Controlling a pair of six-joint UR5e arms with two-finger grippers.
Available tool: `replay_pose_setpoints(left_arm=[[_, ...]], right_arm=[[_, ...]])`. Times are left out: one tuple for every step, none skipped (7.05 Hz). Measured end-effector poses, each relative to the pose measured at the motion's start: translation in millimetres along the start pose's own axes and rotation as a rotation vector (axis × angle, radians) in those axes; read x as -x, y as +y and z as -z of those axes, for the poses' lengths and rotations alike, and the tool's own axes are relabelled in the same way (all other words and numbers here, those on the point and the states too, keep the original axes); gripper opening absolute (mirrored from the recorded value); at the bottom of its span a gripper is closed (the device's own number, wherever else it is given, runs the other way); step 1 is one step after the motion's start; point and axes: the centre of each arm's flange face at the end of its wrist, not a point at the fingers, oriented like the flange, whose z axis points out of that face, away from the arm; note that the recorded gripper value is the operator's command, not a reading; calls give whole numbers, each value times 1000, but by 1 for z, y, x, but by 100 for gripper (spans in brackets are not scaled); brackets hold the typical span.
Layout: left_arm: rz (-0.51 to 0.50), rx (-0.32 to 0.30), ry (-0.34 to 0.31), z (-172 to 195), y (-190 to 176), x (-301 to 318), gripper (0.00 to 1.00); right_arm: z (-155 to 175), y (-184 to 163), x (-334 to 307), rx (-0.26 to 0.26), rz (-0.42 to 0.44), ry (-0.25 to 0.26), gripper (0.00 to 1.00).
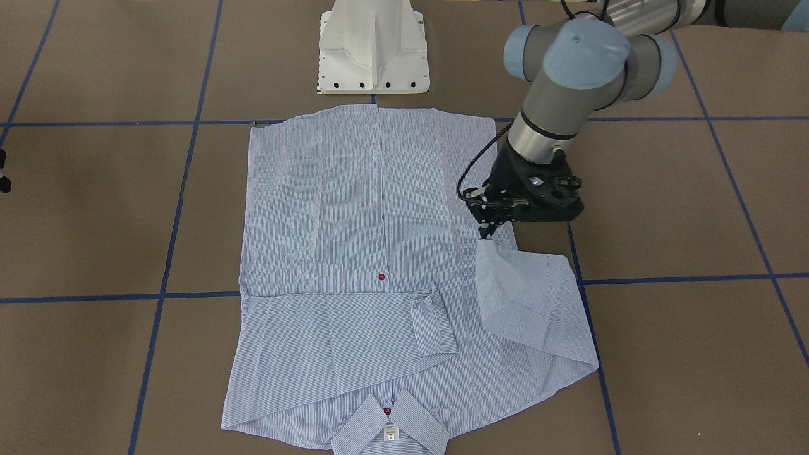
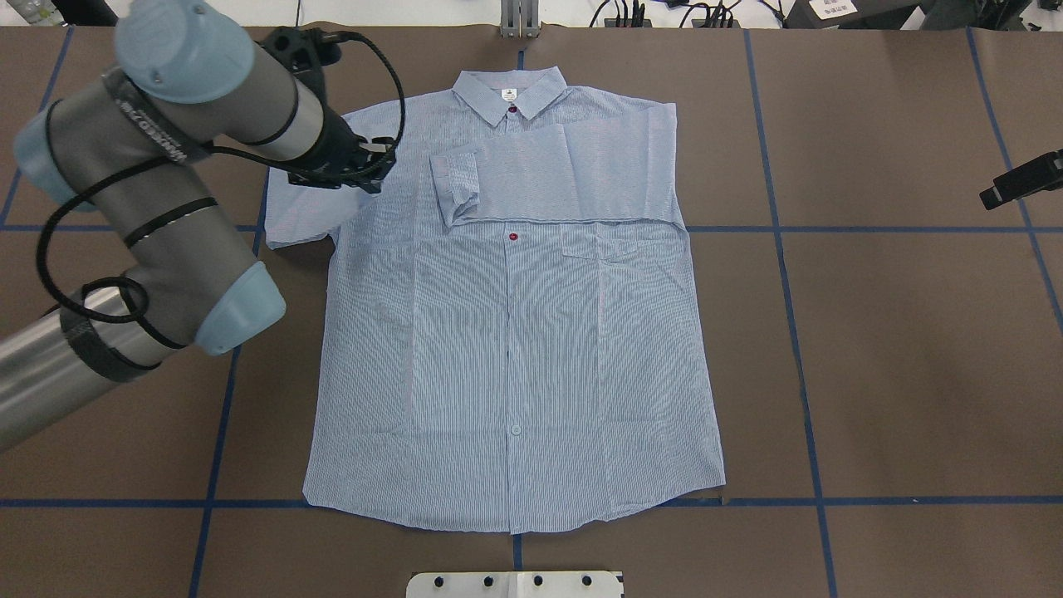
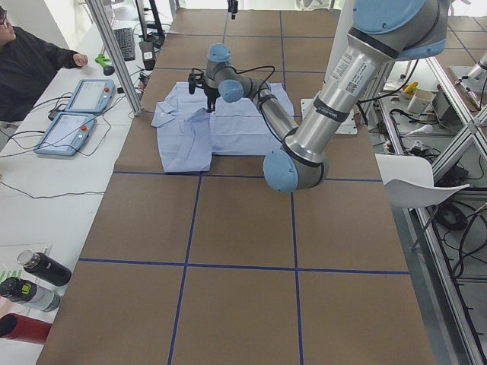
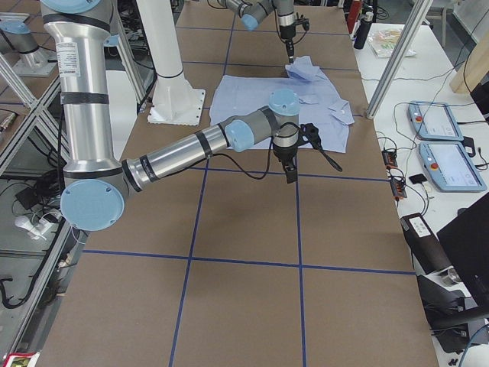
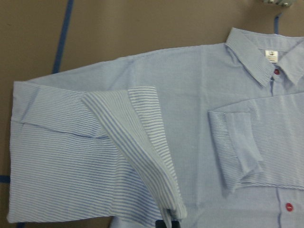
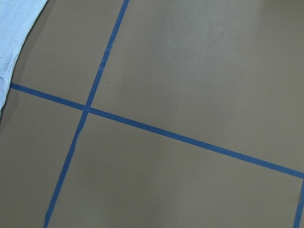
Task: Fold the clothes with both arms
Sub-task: 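Fold the held sleeve across the shirt front toward the collar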
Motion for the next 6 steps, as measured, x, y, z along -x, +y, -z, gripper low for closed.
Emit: replay_pose_setpoints(left_arm=[[33,3,-1,-15,1,-48,0],[59,9,-3,-27,2,-88,0],[82,17,-3,-34,3,-123,0],[109,24,-5,-41,7,-153,0],[135,32,-10,-49,14,-179,0],[153,44,-19,-59,23,-197,0]], right_arm=[[0,0,0,0,-1,-1,100],[0,0,0,0,-4,-2,100],[0,-1,1,0,-9,-3,100],[0,-2,2,-1,-13,-4,100],[0,-5,3,-3,-14,-5,100],[0,-6,3,-3,-15,-4,100]])
